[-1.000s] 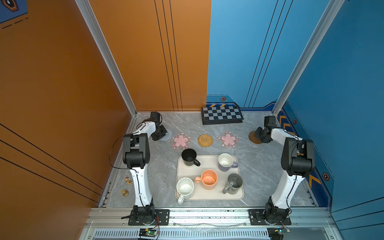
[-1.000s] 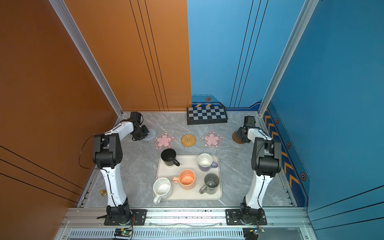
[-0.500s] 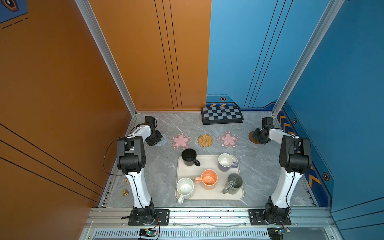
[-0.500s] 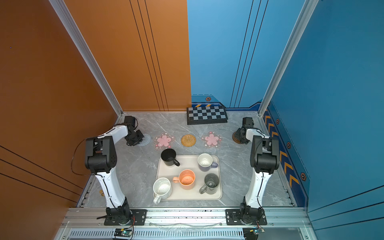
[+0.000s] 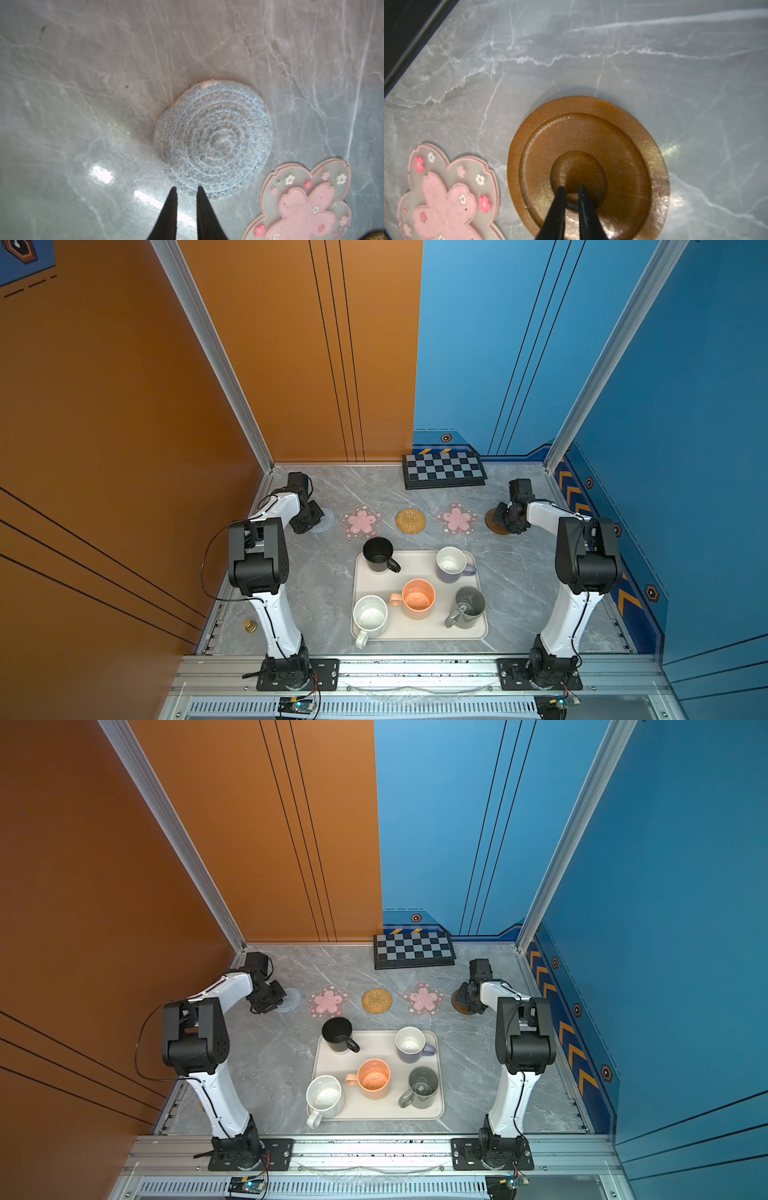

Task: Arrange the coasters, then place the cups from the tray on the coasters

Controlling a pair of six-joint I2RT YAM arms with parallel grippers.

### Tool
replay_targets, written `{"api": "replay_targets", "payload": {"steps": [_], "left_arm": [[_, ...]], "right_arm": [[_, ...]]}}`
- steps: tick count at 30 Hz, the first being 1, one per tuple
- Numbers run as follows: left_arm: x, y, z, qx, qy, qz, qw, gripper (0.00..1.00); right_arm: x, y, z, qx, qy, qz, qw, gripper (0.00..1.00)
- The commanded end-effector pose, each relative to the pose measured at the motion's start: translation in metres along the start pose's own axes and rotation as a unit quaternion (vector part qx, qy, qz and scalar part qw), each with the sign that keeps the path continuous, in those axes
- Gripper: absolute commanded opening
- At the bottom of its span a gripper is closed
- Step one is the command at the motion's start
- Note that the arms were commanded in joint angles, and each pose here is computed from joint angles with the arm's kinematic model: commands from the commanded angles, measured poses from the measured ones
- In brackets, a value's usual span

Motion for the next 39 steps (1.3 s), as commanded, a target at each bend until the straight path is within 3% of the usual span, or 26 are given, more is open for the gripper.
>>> {"api": "replay_targets", "payload": {"steps": [1,14,23,29,39], "left_arm": [[-0.008,-0.008,0.005,0.011,0.007,-0.002,1.0,0.2],[-0.026,-0.025,-0.005,-0.006,0.032,-0.01,0.999,0.21],[-0.027,-0.027,-0.008,-0.005,0.034,-0.019,0.999,0.21],[-0.016,-0.02,-0.02,-0.016,0.026,-0.032,0.999,0.19],[-0.009,0.012,-0.02,-0.002,0.003,-0.022,1.0,0.17]], "right_arm": [[-0.032,0.0,-0.01,-0.025,0.01,0.06,0.998,0.16],[-0.028,-0.009,-0.017,-0.027,0.012,0.049,0.998,0.17],[-0.013,-0.028,-0.01,0.003,0.008,0.023,1.0,0.25],[-0.002,-0.056,-0.006,0.016,-0.002,-0.01,1.0,0.38],[0.002,-0.104,-0.009,0.01,-0.014,-0.048,0.999,0.39]]}}
Point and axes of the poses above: each gripper's point midway between its finger pads, its own y axis out along the fingers, its own z axis along the line the jaws close on, x = y × z, the point moved 7 cm from there along -y, back along the fingers, and after that the axes turned 14 degrees about -y, right-handed, at the moved point
